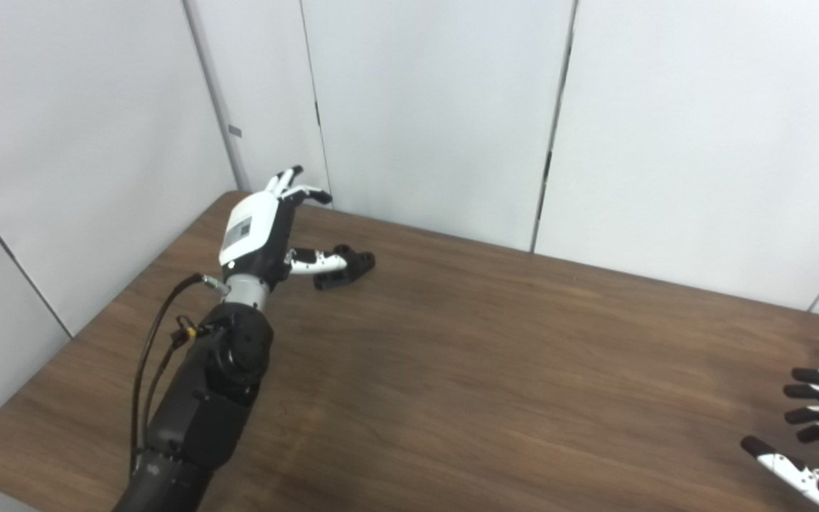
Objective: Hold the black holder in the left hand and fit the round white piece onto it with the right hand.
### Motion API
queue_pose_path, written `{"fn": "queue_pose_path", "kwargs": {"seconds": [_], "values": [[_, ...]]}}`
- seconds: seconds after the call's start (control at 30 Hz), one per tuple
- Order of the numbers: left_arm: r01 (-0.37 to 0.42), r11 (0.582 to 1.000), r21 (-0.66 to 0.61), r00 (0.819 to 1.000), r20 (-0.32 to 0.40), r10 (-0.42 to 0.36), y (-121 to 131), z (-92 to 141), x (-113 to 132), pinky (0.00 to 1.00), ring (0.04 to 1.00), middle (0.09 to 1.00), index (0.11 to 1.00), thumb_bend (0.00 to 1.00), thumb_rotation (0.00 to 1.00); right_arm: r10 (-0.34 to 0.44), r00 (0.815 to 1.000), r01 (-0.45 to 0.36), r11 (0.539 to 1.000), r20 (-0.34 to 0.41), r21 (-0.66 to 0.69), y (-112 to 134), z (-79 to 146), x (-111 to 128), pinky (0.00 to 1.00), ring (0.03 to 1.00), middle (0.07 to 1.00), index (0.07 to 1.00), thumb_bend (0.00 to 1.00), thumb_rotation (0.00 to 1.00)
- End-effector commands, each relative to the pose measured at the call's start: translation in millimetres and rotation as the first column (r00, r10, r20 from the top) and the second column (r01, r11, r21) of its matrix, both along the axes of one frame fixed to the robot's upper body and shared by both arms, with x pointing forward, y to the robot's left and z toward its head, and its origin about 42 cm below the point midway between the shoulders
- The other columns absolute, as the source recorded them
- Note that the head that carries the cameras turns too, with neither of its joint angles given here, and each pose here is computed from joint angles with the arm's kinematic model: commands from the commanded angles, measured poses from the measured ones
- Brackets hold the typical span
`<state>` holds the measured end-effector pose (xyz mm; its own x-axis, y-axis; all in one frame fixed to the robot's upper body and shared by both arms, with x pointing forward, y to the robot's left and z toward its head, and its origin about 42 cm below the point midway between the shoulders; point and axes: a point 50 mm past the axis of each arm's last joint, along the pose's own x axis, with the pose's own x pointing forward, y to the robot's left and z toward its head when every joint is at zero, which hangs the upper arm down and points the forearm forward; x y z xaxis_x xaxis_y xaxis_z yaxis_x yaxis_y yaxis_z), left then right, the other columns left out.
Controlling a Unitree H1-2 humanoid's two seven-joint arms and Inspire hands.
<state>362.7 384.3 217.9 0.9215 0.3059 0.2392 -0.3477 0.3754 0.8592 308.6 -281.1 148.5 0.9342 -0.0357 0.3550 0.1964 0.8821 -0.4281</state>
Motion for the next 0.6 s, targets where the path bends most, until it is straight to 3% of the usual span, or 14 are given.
{"fn": "queue_pose_path", "kwargs": {"seconds": [0.0,0.13,0.3,0.57], "values": [[-0.04,0.996,0.085,0.999,0.037,0.037,9.6,28.6,10.0,0.91,1.0,1.0,0.76,1.0,0.32,0.005,0.997,-0.005,1.0,0.071,-0.003,-1.9,17.7,3.0,0.41,0.518,0.62,0.649,0.58,0.0],[-0.057,0.995,0.084,0.998,-0.029,0.059,14.6,25.8,12.3,1.0,1.0,1.0,0.783,1.0,0.37,0.008,0.997,-0.008,1.0,0.076,0.002,-1.1,19.0,2.6,0.4,0.507,0.609,0.63,0.57,0.0],[-0.093,0.989,0.115,0.992,-0.074,0.102,20.4,22.2,18.5,0.95,1.0,1.0,0.795,1.0,0.38,0.006,0.997,-0.006,1.0,0.073,0.008,-1.1,20.3,2.5,0.4,0.508,0.609,0.632,0.57,0.0],[-0.109,0.983,0.149,0.985,-0.12,0.128,25.2,19.6,27.6,0.99,1.0,1.0,0.798,1.0,0.4,0.008,0.997,-0.009,1.0,0.079,0.003,-1.3,20.9,1.8,0.4,0.51,0.61,0.634,0.58,0.0]]}}
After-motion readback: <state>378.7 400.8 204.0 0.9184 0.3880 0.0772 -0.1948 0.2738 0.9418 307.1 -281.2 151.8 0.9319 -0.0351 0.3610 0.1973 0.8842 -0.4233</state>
